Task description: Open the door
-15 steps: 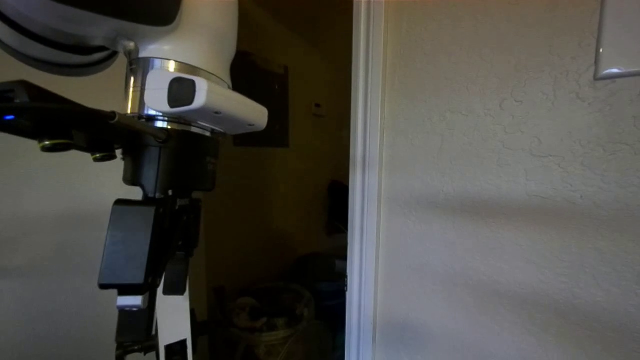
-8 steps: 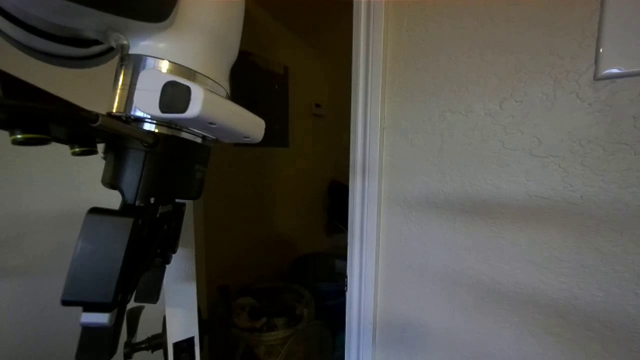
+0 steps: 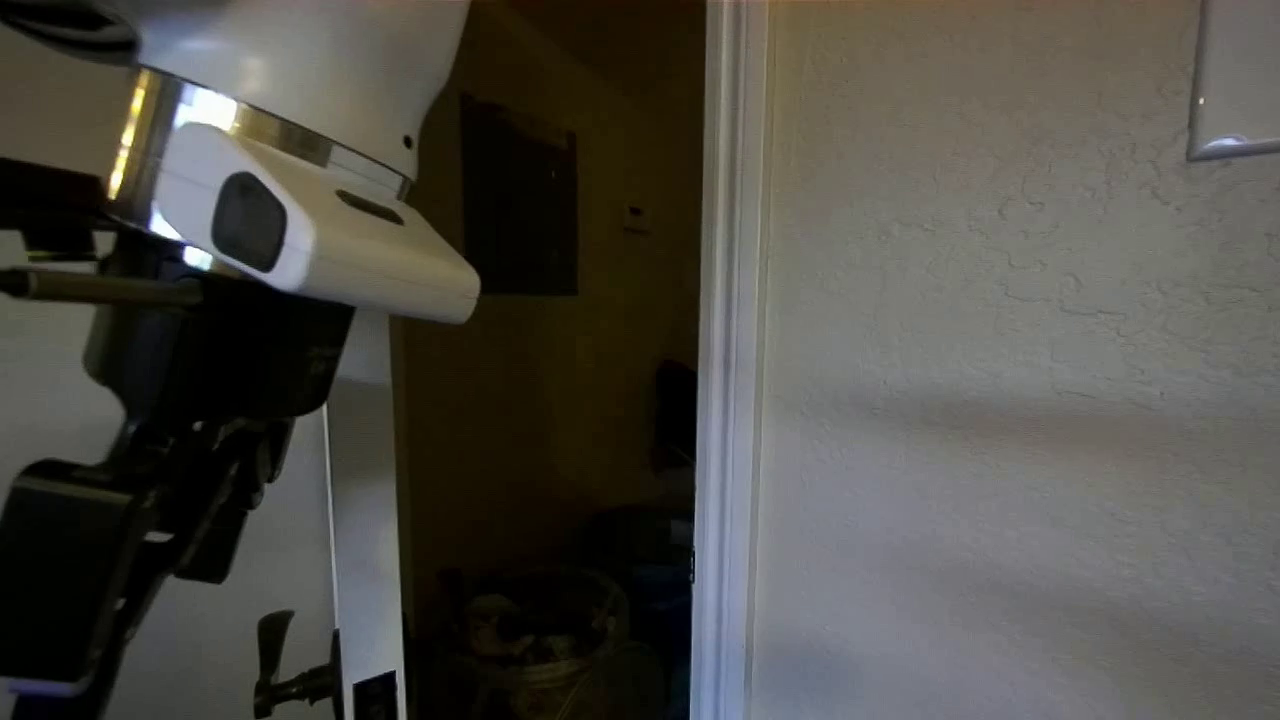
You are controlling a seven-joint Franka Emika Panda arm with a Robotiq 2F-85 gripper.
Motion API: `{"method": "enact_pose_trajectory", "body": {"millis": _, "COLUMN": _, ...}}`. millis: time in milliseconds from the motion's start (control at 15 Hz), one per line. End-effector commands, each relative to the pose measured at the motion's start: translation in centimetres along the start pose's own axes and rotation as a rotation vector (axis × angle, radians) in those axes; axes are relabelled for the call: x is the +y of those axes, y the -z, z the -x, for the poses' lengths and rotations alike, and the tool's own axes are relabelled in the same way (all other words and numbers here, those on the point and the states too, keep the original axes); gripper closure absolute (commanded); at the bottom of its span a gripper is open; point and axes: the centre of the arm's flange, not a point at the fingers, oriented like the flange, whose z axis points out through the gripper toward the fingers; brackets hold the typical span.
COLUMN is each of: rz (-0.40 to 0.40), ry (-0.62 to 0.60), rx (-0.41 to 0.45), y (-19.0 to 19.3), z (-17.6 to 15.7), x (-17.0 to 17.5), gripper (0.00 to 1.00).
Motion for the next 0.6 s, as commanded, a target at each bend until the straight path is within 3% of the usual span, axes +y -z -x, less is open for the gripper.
{"method": "enact_pose_trajectory", "body": {"millis": 0, "rz": -0.027, "ry": 0.055, "rx": -0.036, "y": -0.3, "z": 4.4, "x": 0.0, "gripper": 0.00}}
{"method": "enact_pose_trajectory", "body": {"millis": 133, "rz": -0.022, "ry": 0.051, "rx": -0.050, "y": -0.5, "z": 5.5, "x": -0.9, "gripper": 0.00}}
{"method": "enact_pose_trajectory", "body": {"millis": 200, "rz": -0.003, "ry": 0.046, "rx": -0.031, "y": -0.4, "z": 2.7, "x": -0.9, "gripper": 0.00}}
{"method": "enact_pose_trajectory", "body": {"millis": 533, "rz": 0.001, "ry": 0.063, "rx": -0.038, "y": -0.6, "z": 3.8, "x": -1.4, "gripper": 0.00}}
